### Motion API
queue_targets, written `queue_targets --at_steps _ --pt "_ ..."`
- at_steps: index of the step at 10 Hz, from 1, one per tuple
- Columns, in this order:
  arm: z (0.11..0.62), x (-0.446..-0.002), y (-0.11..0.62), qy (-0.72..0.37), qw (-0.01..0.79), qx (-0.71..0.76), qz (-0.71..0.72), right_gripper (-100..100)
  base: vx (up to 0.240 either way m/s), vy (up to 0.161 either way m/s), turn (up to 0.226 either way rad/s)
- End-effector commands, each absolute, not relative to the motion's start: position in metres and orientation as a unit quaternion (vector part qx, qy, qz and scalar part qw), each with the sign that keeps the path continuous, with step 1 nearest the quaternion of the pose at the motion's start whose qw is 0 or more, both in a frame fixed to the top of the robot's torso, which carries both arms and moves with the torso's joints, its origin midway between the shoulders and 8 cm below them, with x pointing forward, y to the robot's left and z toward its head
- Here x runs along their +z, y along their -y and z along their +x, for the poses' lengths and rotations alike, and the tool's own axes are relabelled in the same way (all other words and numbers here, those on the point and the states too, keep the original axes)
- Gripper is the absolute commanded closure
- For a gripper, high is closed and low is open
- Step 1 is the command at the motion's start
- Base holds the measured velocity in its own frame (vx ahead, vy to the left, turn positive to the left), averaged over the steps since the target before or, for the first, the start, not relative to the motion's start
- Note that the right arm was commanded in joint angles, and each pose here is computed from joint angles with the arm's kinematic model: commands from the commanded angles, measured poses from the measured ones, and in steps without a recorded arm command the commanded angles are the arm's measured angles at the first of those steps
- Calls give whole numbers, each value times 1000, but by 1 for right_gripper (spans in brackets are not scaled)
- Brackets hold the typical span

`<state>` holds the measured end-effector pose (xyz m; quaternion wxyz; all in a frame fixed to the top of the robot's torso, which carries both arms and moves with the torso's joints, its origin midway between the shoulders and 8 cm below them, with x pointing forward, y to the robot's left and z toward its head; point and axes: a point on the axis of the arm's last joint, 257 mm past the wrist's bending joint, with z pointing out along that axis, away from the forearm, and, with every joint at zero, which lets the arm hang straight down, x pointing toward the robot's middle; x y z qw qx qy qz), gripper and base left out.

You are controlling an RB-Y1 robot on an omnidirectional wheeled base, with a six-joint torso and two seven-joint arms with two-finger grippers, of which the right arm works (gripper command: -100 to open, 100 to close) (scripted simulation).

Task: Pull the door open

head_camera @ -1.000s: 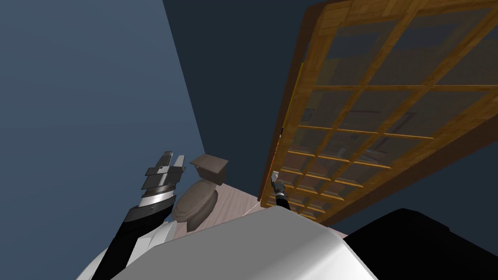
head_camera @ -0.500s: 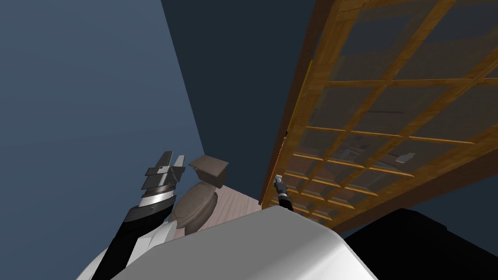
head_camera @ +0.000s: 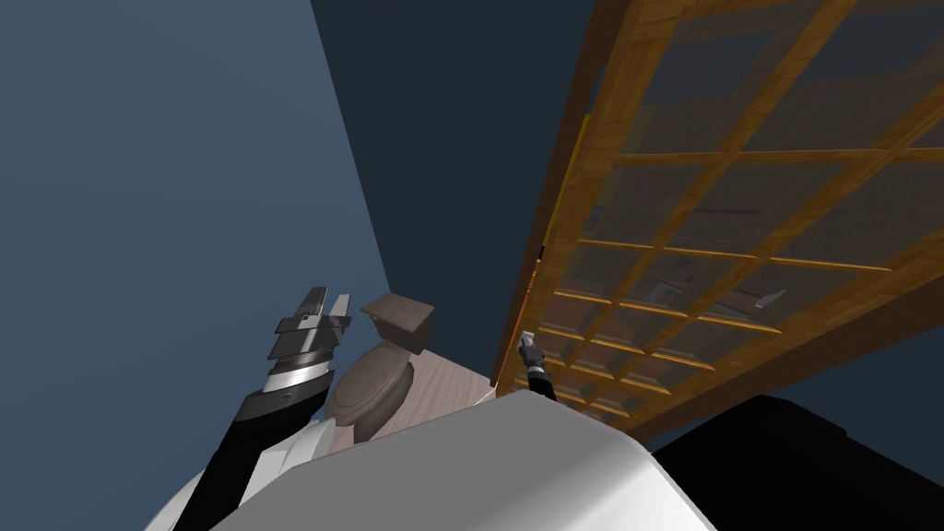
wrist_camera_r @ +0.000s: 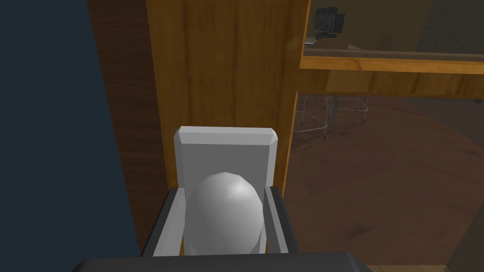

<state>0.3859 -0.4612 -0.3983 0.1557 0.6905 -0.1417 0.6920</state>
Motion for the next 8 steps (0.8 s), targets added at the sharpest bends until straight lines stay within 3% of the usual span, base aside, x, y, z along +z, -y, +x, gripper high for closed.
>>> queue_targets --at_steps 1,8 --pt "386 -400 455 135 146 693 694 100 -210 -3 81" --pt "390 -400 428 99 100 700 700 100 -217 -14 72"
